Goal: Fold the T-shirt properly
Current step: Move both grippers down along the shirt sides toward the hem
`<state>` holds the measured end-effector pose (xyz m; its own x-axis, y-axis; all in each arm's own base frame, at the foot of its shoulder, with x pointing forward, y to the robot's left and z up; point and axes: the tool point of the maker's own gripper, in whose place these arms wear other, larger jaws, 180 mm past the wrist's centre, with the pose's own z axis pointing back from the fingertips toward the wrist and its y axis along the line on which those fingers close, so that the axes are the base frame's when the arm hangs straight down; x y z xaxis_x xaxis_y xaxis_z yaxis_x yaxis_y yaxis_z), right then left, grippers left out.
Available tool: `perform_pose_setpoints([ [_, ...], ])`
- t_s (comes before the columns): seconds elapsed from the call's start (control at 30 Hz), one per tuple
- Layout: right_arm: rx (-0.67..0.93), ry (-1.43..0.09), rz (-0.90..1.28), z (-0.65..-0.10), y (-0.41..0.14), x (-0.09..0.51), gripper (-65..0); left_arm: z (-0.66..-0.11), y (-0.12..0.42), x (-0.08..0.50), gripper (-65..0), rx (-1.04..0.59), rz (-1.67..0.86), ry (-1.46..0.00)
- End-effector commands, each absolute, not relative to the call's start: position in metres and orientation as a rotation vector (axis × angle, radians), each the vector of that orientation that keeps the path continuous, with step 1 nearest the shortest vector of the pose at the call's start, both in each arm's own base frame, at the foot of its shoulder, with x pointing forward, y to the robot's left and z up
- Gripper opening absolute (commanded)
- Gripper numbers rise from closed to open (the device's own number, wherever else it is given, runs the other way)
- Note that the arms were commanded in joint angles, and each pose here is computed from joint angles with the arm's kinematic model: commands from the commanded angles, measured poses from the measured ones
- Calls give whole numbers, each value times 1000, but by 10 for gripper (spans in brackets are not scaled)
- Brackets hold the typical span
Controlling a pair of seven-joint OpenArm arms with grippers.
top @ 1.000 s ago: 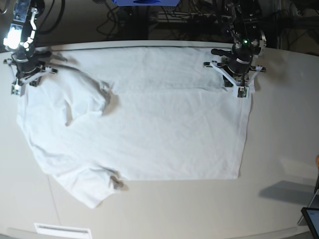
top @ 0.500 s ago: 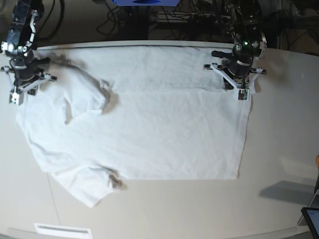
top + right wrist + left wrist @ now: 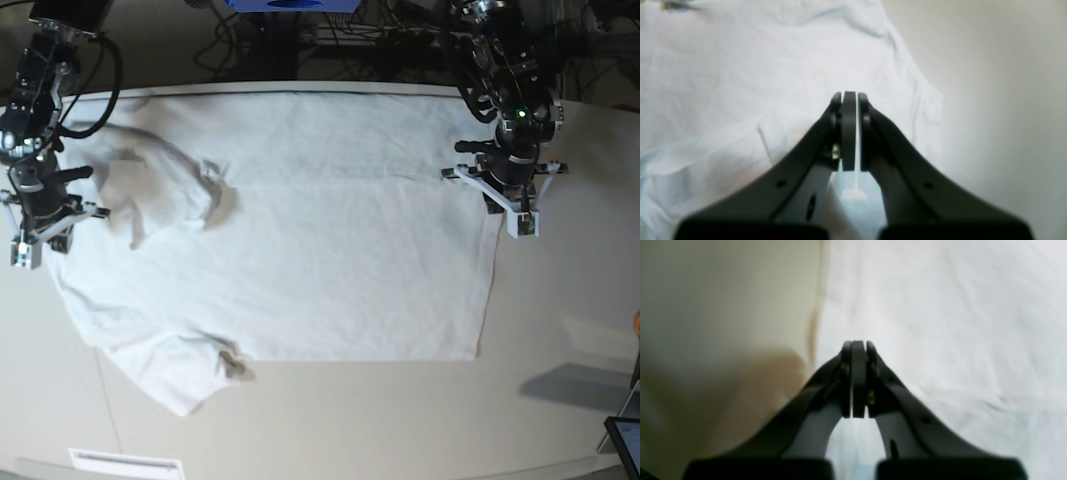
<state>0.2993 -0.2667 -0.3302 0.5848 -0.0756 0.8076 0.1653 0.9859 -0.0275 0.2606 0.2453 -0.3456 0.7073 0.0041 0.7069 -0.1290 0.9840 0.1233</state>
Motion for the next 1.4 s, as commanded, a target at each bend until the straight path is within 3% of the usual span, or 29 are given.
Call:
perform_pose_setpoints([
  [0.0,-118,-1018,-127,-307,-271,315,-633,-327,254,273,-650,193,83,-845],
  [0.13,-119,-1091,-137,-283,-275,340,-608,-304,278,290,-650,248,92,-886],
  [0.23,-126,-1086,-153,-282,-290,360,-499,-291,287,302,-642,274,81,-910],
  [0.33,-118,-1060,-165,-289,-304,378,-374,-286,299,311,-546,295,76,-917],
  [0.4,-96,-1047,-134,-293,-306,390,-328,-287,308,317,-484,307,75,-904],
  [0.5,-42,-1022,-87,-299,-307,414,-321,-291,322,328,-433,309,89,-885],
  [0.73,56,-921,-95,-320,-323,446,-305,-302,340,333,-425,316,105,-841],
  [0.87,90,-911,-148,-324,-333,459,-184,-304,341,333,-425,315,109,-836],
  [1.13,228,-875,-147,-344,-322,472,-177,-304,340,333,-425,314,108,-837],
  [1.37,251,-881,-187,-350,-325,474,-177,-305,342,330,-425,315,112,-833],
])
